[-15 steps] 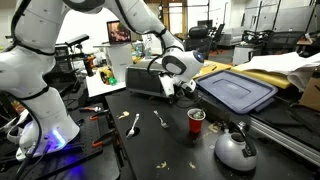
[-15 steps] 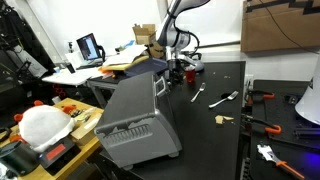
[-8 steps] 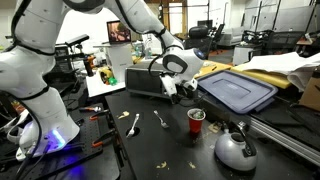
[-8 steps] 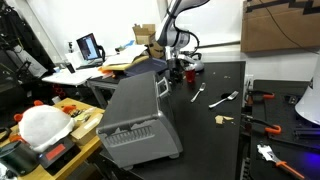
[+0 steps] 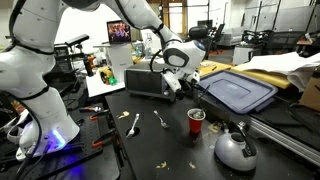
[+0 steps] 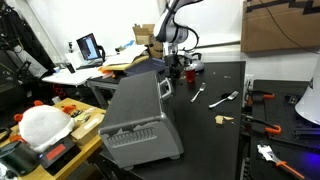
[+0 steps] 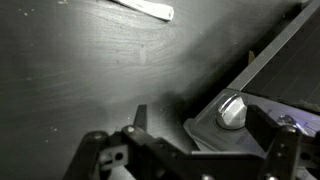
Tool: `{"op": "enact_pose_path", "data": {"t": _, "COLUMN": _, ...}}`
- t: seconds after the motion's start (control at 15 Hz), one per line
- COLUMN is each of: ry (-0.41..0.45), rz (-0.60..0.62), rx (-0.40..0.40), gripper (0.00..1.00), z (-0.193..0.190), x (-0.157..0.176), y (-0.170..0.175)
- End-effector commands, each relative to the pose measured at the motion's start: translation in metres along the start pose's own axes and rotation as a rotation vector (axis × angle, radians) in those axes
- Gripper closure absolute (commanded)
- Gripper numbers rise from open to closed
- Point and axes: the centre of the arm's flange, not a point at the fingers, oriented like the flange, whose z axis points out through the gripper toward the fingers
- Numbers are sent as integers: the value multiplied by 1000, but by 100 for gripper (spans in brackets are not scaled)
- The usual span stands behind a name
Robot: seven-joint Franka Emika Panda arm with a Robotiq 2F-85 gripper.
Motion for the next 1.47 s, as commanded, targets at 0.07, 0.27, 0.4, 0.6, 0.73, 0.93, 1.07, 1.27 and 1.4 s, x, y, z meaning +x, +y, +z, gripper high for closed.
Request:
{"op": "enact_pose_path", "data": {"t": 0.07, "ry": 66, "rz": -84, "rx": -35, "gripper": 0, "z": -54, "x": -11, "y": -17}}
{"op": "enact_pose_path", "data": {"t": 0.27, "ry": 82, "rz": -134, "rx": -43, "gripper": 0, "z": -68, "x": -8, "y": -30}}
{"op": "enact_pose_path", "data": {"t": 0.4, "ry": 65, "rz": -175, "rx": -48, "gripper": 0, "z": -69, "x": -6, "y": -43}}
{"op": "enact_pose_path", "data": {"t": 0.6, "ry": 26, "rz": -241, "rx": -36, "gripper": 0, "z": -62, "x": -5, "y": -64}}
{"op": "enact_pose_path", "data": {"t": 0.73, "ry": -7, "rz": -284, "rx": -32, "gripper": 0, "z": -60, "x": -4, "y": -75}}
{"op": "enact_pose_path", "data": {"t": 0.93, "ry": -67, "rz": -335, "rx": -48, "gripper": 0, "z": -61, "x": -5, "y": -83}}
{"op": "enact_pose_path", "data": {"t": 1.07, "ry": -97, "rz": -362, "rx": -62, "gripper": 0, "z": -65, "x": -7, "y": -86}}
{"op": "enact_pose_path", "data": {"t": 1.27, "ry": -125, "rz": -397, "rx": -80, "gripper": 0, "z": -66, "x": -8, "y": -92}}
{"op": "enact_pose_path", "data": {"t": 1.4, "ry": -144, "rz": -421, "rx": -106, "gripper": 0, "z": -62, "x": -8, "y": -99}}
